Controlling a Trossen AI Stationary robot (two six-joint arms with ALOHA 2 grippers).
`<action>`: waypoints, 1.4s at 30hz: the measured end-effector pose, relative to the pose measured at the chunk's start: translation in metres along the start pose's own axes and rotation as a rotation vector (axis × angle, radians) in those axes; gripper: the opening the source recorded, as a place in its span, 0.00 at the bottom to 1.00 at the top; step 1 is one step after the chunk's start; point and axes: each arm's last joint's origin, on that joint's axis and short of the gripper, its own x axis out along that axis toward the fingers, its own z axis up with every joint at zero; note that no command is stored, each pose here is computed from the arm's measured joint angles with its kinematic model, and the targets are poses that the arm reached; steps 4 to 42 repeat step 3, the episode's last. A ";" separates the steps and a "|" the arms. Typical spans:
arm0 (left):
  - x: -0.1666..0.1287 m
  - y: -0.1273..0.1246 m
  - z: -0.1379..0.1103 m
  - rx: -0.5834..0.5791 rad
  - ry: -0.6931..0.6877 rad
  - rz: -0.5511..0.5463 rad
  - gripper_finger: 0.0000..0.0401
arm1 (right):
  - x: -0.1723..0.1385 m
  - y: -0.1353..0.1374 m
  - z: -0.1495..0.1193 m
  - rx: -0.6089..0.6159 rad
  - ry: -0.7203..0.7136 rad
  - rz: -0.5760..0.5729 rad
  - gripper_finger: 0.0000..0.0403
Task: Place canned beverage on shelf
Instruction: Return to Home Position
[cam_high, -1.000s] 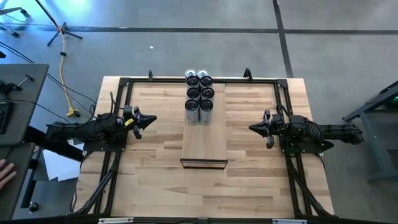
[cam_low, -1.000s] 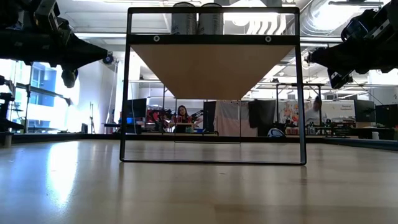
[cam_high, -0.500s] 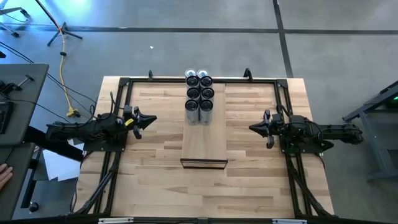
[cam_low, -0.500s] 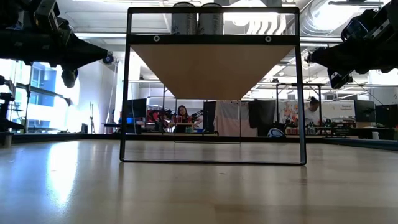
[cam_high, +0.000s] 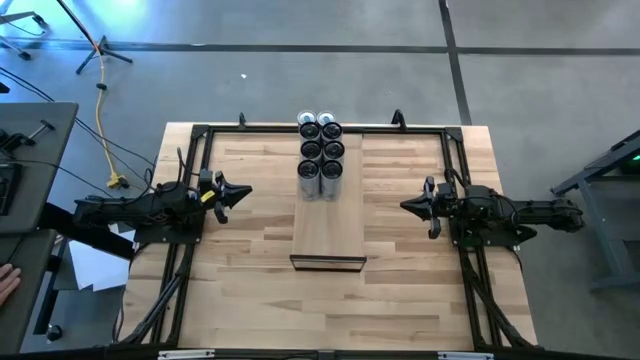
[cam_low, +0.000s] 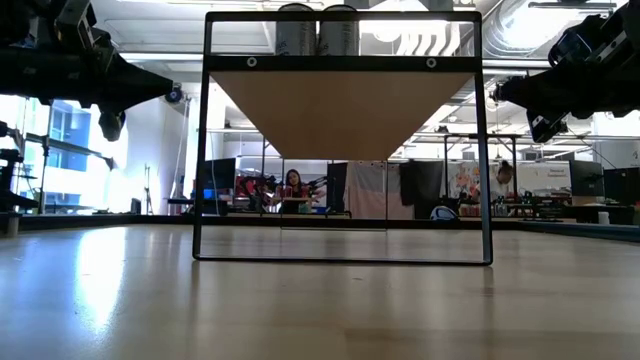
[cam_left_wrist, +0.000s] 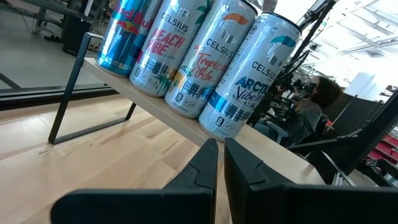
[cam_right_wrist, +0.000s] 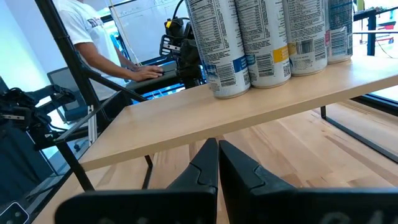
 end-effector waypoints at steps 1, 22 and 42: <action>0.000 0.000 0.000 0.000 0.000 0.000 0.01 | 0.000 0.000 0.000 0.000 0.000 0.000 0.00; 0.000 0.000 0.000 0.000 0.000 0.000 0.01 | 0.000 0.000 0.000 0.000 0.000 0.000 0.00; 0.000 0.000 0.000 0.000 0.000 0.000 0.01 | 0.000 0.000 0.000 0.000 0.000 0.000 0.00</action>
